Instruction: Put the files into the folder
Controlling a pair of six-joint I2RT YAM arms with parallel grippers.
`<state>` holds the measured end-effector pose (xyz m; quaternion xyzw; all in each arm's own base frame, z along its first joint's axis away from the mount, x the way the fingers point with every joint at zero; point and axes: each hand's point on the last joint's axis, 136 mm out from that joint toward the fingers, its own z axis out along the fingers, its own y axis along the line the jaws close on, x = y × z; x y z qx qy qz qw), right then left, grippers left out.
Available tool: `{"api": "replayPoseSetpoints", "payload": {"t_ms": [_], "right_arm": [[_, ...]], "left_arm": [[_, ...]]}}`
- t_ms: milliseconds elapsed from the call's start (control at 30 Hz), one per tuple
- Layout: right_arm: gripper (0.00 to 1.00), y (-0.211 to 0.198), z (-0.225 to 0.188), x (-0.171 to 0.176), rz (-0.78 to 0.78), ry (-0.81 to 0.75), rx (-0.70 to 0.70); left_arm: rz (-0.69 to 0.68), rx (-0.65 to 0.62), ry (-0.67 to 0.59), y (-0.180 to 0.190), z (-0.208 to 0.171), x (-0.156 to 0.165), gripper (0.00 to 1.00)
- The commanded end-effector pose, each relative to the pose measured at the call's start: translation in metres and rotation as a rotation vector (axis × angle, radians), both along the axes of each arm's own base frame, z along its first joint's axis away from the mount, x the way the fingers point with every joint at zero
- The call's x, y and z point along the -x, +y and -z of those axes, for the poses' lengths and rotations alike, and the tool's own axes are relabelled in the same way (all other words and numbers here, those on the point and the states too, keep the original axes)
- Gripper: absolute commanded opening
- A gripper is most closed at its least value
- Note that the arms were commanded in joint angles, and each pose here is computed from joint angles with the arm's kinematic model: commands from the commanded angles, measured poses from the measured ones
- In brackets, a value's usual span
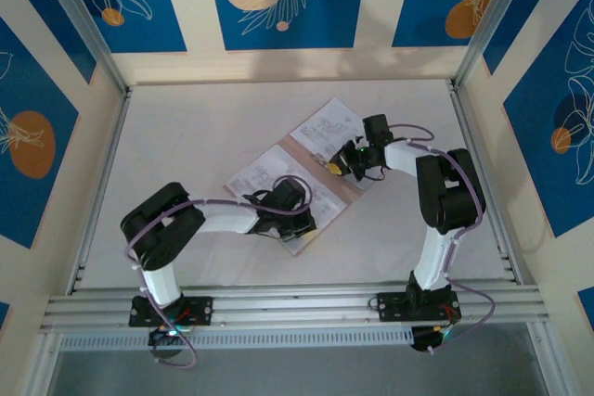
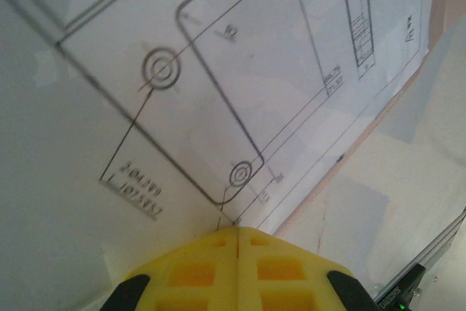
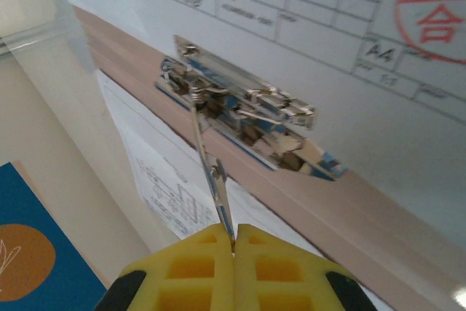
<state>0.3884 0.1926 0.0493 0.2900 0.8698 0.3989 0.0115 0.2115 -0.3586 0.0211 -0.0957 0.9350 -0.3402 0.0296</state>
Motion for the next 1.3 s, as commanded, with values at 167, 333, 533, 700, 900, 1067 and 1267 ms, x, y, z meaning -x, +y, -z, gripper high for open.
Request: {"api": "replayPoseSetpoints", "payload": {"t_ms": [167, 333, 533, 700, 900, 1067, 1267], "right_arm": [[0.00, -0.020, 0.026, 0.030, 0.067, 0.047, 0.074], [0.00, -0.022, 0.027, 0.049, 0.099, 0.061, 0.106], [0.00, -0.020, 0.028, 0.073, 0.122, 0.056, 0.144], [0.00, -0.024, 0.035, 0.087, 0.158, 0.021, 0.143], [0.00, -0.024, 0.044, 0.096, 0.167, 0.031, 0.148], [0.00, -0.034, 0.054, 0.102, 0.186, 0.057, 0.186], [0.00, -0.042, 0.059, 0.100, 0.207, 0.061, 0.213]], "left_arm": [[-0.012, -0.059, 0.114, 0.033, 0.020, 0.033, 0.00], [0.002, -0.061, 0.171, 0.045, 0.025, 0.052, 0.00], [0.036, -0.055, 0.226, 0.056, 0.025, 0.071, 0.00], [0.035, -0.076, 0.252, 0.075, 0.028, 0.087, 0.00], [0.019, -0.077, 0.263, 0.087, 0.032, 0.095, 0.00], [0.017, -0.073, 0.263, 0.091, 0.031, 0.097, 0.00], [0.008, -0.078, 0.257, 0.096, 0.032, 0.099, 0.00]]}}
